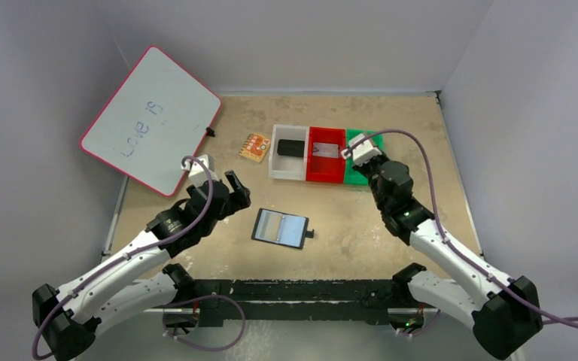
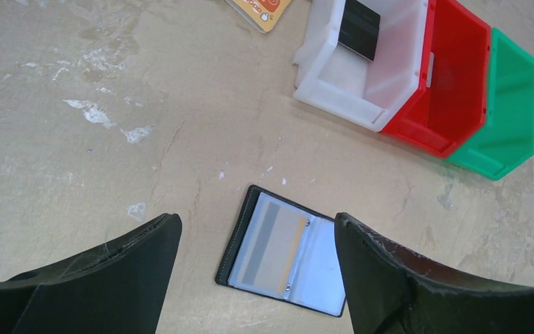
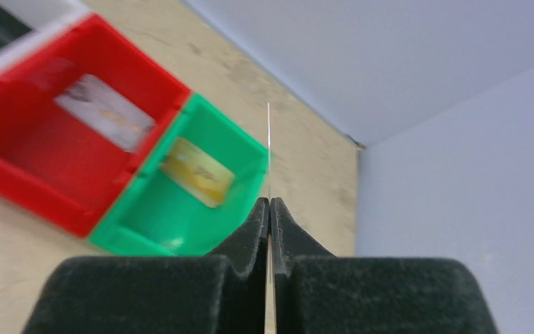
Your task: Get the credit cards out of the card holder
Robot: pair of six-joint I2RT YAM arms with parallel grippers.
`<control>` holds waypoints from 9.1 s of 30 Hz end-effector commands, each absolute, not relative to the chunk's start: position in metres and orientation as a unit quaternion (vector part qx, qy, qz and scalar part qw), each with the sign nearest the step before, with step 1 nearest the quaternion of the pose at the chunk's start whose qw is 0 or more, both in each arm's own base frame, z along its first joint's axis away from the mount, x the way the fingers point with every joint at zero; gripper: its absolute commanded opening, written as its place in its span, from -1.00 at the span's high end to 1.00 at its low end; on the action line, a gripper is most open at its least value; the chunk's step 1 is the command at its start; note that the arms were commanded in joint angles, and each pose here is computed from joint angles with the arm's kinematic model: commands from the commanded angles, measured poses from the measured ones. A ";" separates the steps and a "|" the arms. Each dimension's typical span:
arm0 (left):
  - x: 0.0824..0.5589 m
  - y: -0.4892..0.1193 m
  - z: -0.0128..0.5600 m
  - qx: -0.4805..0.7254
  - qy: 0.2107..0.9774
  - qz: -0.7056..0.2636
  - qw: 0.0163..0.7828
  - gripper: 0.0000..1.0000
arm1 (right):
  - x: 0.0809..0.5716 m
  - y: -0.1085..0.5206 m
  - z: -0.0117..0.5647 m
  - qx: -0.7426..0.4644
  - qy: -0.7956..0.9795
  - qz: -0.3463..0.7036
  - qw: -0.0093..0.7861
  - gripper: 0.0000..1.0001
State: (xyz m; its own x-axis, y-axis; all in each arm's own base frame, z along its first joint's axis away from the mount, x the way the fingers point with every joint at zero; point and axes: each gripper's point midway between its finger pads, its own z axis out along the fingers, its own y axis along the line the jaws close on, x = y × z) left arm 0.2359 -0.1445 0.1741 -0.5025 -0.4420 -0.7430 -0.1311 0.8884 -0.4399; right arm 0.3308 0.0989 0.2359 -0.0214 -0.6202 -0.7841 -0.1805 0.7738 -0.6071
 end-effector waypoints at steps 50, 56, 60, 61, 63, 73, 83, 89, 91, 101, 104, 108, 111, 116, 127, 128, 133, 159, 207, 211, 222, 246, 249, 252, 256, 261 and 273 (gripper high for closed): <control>0.231 -0.129 0.182 -0.159 0.851 -0.139 0.481 -0.62 | 0.461 0.060 0.116 -0.558 0.699 -0.142 0.424 1.00; 0.231 -0.128 0.183 -0.159 0.851 -0.135 0.483 -0.62 | 0.469 0.063 0.102 -0.570 0.698 -0.135 0.413 1.00; 0.231 -0.125 0.183 -0.159 0.851 -0.130 0.484 -0.62 | 0.476 0.064 0.099 -0.576 0.694 -0.137 0.410 0.98; 0.231 -0.124 0.183 -0.160 0.850 -0.129 0.485 -0.62 | 0.477 0.064 0.098 -0.576 0.694 -0.137 0.409 0.98; 0.231 -0.123 0.183 -0.160 0.850 -0.126 0.486 -0.62 | 0.480 0.064 0.095 -0.581 0.692 -0.137 0.406 0.96; 0.232 -0.123 0.182 -0.157 0.852 -0.120 0.484 -0.62 | 0.485 0.067 0.078 -0.602 0.690 -0.125 0.383 0.83; 0.231 -0.123 0.181 -0.158 0.853 -0.121 0.482 -0.62 | 0.474 0.069 0.072 -0.596 0.703 -0.101 0.374 0.35; 0.230 -0.122 0.182 -0.159 0.854 -0.120 0.481 -0.62 | 0.474 0.068 0.070 -0.590 0.710 -0.099 0.371 0.34; 0.229 -0.122 0.181 -0.158 0.855 -0.119 0.480 -0.62 | 0.473 0.068 0.072 -0.588 0.710 -0.101 0.373 0.33; 0.228 -0.127 0.174 -0.159 0.861 -0.125 0.466 -0.62 | 0.474 0.072 0.111 -0.555 0.714 -0.101 0.414 0.32; 0.229 -0.129 0.174 -0.162 0.861 -0.128 0.465 -0.62 | 0.474 0.079 0.167 -0.511 0.705 -0.102 0.481 0.35; 0.231 -0.129 0.171 -0.169 0.861 -0.124 0.464 -0.62 | 0.440 0.108 0.272 -0.415 0.656 -0.044 0.629 0.14; 0.234 -0.130 0.167 -0.172 0.861 -0.119 0.463 -0.62 | 0.415 0.117 0.316 -0.249 0.667 0.076 0.698 -0.06; 0.239 -0.127 0.161 -0.179 0.866 -0.091 0.459 -0.63 | 0.366 0.176 0.302 -0.114 0.728 0.378 0.560 -0.65; 0.258 -0.102 0.154 -0.204 0.874 -0.076 0.433 -0.73 | 0.305 0.288 0.165 0.055 0.837 0.370 0.400 -0.59; 0.258 -0.100 0.154 -0.205 0.875 -0.073 0.432 -0.74 | 0.297 0.293 0.153 0.069 0.854 0.335 0.393 -0.59; 0.254 -0.089 0.152 -0.229 0.870 -0.062 0.433 -0.72 | 0.260 0.323 0.119 0.093 0.897 0.215 0.375 -0.62; 0.238 -0.055 0.176 -0.291 0.825 -0.049 0.482 -0.67 | 0.243 0.366 0.053 0.029 0.943 0.084 0.321 -0.40; 0.238 -0.153 0.101 -0.171 0.908 -0.190 0.333 -0.38 | 0.231 0.368 0.035 0.031 0.923 0.296 0.244 1.00; 0.236 -0.165 0.096 -0.153 0.911 -0.214 0.317 -0.29 | 0.231 0.364 0.044 0.049 0.902 0.354 0.243 1.00; 0.241 -0.138 0.108 -0.208 0.894 -0.172 0.358 -0.22 | 0.243 0.364 0.057 0.011 0.924 0.229 0.306 0.01; 0.232 -0.073 0.159 -0.304 0.830 -0.106 0.455 -0.30 | 0.231 0.379 0.040 -0.002 0.946 0.097 0.309 -0.40; 0.233 -0.074 0.159 -0.304 0.830 -0.106 0.455 -0.30 | 0.231 0.383 0.042 -0.008 0.945 0.102 0.310 -0.40; 0.234 -0.074 0.160 -0.305 0.829 -0.107 0.456 -0.30 | 0.231 0.383 0.036 -0.012 0.948 0.094 0.304 -0.41; 0.235 -0.075 0.158 -0.306 0.829 -0.108 0.455 -0.30 | 0.229 0.383 0.022 -0.026 0.953 0.076 0.292 -0.40; 0.233 -0.074 0.154 -0.305 0.831 -0.107 0.453 -0.30 | 0.223 0.371 0.008 -0.023 0.959 0.049 0.278 -0.12; 0.236 -0.087 0.146 -0.283 0.848 -0.114 0.434 -0.30 | 0.222 0.378 0.010 -0.027 0.959 0.098 0.265 0.94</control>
State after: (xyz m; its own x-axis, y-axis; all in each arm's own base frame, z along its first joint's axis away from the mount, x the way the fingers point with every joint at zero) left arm 0.2263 -0.0774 0.1329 -0.4787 -0.5616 -0.6749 -0.4098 0.8227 -0.3939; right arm 0.2325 0.3820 0.0233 -0.8243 0.0147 -0.5659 -0.0899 0.9836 0.1565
